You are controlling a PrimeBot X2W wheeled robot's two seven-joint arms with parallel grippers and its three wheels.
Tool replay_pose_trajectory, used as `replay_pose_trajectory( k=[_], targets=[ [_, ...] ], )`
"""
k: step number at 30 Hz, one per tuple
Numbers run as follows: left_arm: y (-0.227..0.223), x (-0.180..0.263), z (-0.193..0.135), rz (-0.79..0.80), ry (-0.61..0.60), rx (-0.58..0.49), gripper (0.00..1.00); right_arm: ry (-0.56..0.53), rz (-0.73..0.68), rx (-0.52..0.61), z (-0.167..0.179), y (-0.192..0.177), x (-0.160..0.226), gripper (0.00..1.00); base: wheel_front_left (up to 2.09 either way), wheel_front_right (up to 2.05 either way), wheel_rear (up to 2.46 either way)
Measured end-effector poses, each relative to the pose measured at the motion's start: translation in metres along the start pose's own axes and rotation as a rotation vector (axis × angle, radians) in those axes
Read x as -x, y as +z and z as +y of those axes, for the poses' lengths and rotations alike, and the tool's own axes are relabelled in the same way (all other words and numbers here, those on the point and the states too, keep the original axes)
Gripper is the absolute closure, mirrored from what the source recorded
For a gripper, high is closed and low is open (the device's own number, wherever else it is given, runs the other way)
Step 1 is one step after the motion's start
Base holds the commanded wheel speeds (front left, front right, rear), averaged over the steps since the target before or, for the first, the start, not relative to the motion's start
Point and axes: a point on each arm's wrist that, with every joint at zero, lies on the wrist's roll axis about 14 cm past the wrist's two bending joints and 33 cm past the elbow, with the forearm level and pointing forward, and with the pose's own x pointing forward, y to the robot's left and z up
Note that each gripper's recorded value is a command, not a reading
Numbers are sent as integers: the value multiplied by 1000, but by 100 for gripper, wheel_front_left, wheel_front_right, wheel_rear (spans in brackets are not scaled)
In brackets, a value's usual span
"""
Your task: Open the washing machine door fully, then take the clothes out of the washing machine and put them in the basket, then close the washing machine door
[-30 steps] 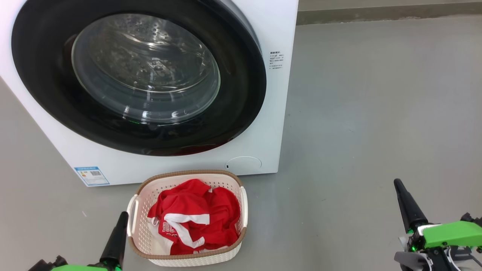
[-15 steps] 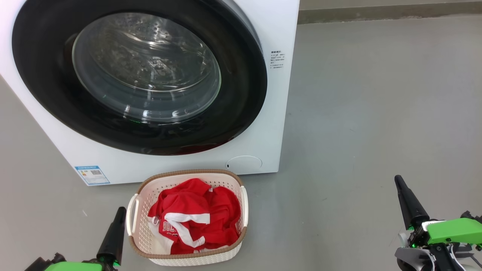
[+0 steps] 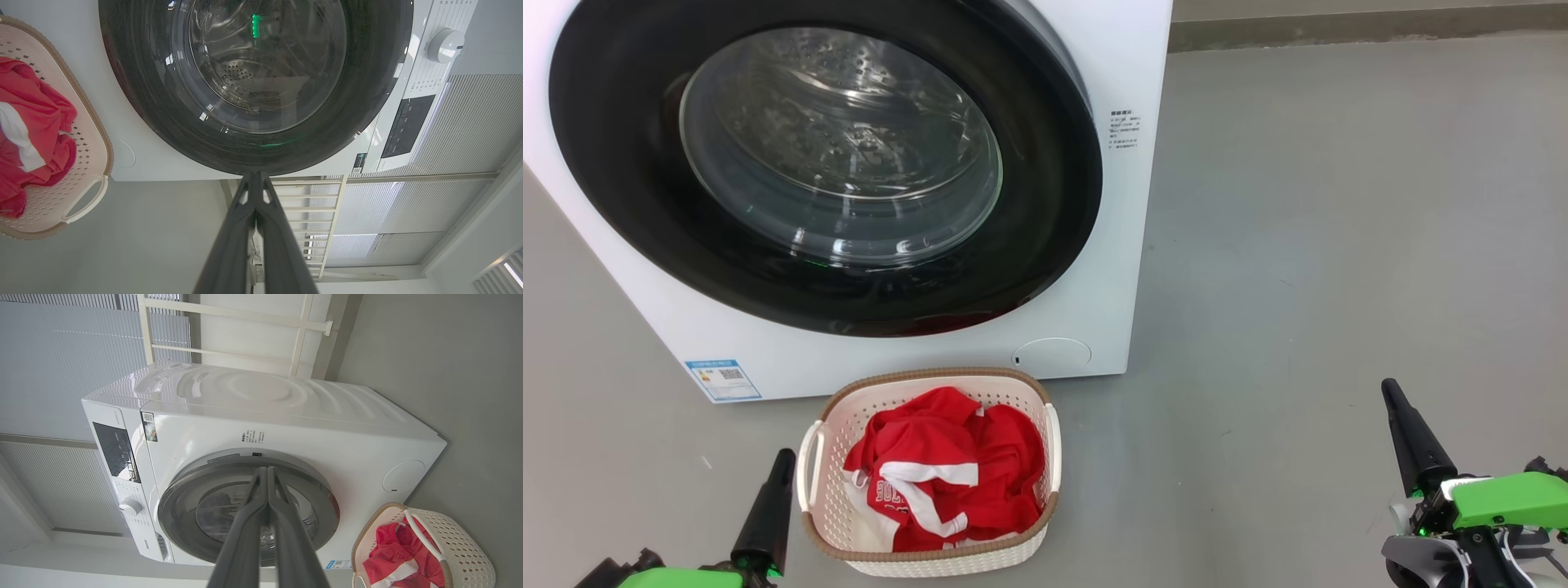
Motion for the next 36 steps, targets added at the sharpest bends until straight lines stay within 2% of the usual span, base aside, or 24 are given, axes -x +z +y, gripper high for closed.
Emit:
replay_pose_trajectory(
  k=[36],
  targets=[
    [0,0,0,1,1,4,100,0,1,-1,0,0,0,100,0,0,0]
  ],
)
